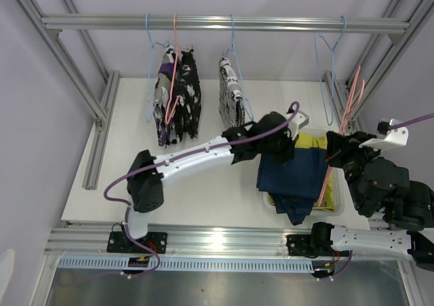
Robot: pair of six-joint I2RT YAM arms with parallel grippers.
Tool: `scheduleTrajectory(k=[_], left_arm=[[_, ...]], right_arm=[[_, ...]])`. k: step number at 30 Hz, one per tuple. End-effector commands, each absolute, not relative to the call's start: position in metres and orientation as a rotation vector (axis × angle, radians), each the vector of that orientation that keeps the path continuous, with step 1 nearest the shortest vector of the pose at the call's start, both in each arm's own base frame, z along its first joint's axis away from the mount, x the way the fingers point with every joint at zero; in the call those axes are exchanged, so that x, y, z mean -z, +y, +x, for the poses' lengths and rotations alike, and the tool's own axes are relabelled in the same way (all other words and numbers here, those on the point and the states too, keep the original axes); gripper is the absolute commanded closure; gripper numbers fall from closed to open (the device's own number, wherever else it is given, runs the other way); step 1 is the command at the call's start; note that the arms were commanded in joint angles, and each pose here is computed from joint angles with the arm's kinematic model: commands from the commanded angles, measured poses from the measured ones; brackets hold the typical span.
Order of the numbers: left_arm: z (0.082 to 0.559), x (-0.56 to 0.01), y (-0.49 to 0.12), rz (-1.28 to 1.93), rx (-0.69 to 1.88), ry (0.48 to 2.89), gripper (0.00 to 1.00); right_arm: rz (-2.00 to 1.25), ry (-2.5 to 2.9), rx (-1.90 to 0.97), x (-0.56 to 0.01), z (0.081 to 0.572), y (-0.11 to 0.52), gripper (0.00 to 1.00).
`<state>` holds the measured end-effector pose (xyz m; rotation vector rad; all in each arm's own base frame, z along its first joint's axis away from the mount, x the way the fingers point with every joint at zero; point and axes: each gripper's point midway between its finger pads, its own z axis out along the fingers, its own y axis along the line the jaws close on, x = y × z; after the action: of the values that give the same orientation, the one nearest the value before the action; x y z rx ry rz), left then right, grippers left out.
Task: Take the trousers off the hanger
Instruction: Place the trousers in the bin.
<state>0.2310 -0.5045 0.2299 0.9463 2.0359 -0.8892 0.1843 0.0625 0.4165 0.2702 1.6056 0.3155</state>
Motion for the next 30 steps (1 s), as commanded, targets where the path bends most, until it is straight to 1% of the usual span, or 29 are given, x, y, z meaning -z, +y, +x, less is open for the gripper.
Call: scheduleTrajectory(k=[1, 3, 7, 8, 10, 14, 16, 20, 21, 23, 24, 26, 27, 30], left_arm=[[0.226, -0.181, -0.513, 0.884, 0.864, 2.176, 0.99], [0.219, -0.160, -0.517, 0.868, 0.894, 2.231, 0.99], [0.196, -0.109, -0.517, 0.909, 0.844, 2.336, 0.99], [0.192, -0.109, -0.524, 0.917, 0.849, 2.340, 0.99], [0.181, -0.071, -0.518, 0.937, 0.788, 2.461, 0.99], [0.171, -0.035, -0.516, 0.954, 0.745, 2.558, 0.99], [0.167, -0.031, -0.516, 0.968, 0.740, 2.566, 0.99], [0.172, -0.058, -0.511, 0.961, 0.707, 2.504, 0.99], [0.175, -0.078, -0.510, 0.956, 0.725, 2.463, 0.99], [0.180, -0.102, -0.506, 0.941, 0.702, 2.426, 0.99], [0.181, -0.125, -0.505, 0.936, 0.726, 2.382, 0.99], [0.182, -0.145, -0.500, 0.931, 0.728, 2.354, 0.99], [0.181, -0.166, -0.497, 0.925, 0.757, 2.320, 0.99], [0.176, -0.192, -0.491, 0.922, 0.790, 2.273, 0.99]], right_arm=[[0.330, 1.585, -0.381, -0.425, 0.182, 0.056, 1.00], [0.337, 1.589, -0.384, -0.422, 0.181, 0.052, 1.00], [0.343, 1.590, -0.381, -0.420, 0.180, 0.048, 1.00], [0.342, 1.590, -0.380, -0.419, 0.180, 0.048, 1.00], [0.347, 1.588, -0.389, -0.420, 0.179, 0.047, 1.00], [0.344, 1.591, -0.395, -0.420, 0.178, 0.046, 1.00], [0.341, 1.592, -0.405, -0.421, 0.178, 0.046, 1.00], [0.341, 1.592, -0.407, -0.421, 0.178, 0.046, 1.00], [0.344, 1.590, -0.411, -0.422, 0.177, 0.045, 1.00], [0.343, 1.590, -0.407, -0.422, 0.177, 0.045, 1.00], [0.345, 1.590, -0.406, -0.422, 0.178, 0.045, 1.00], [0.346, 1.588, -0.413, -0.424, 0.177, 0.045, 1.00], [0.344, 1.589, -0.413, -0.424, 0.177, 0.045, 1.00], [0.350, 1.588, -0.415, -0.424, 0.177, 0.043, 1.00]])
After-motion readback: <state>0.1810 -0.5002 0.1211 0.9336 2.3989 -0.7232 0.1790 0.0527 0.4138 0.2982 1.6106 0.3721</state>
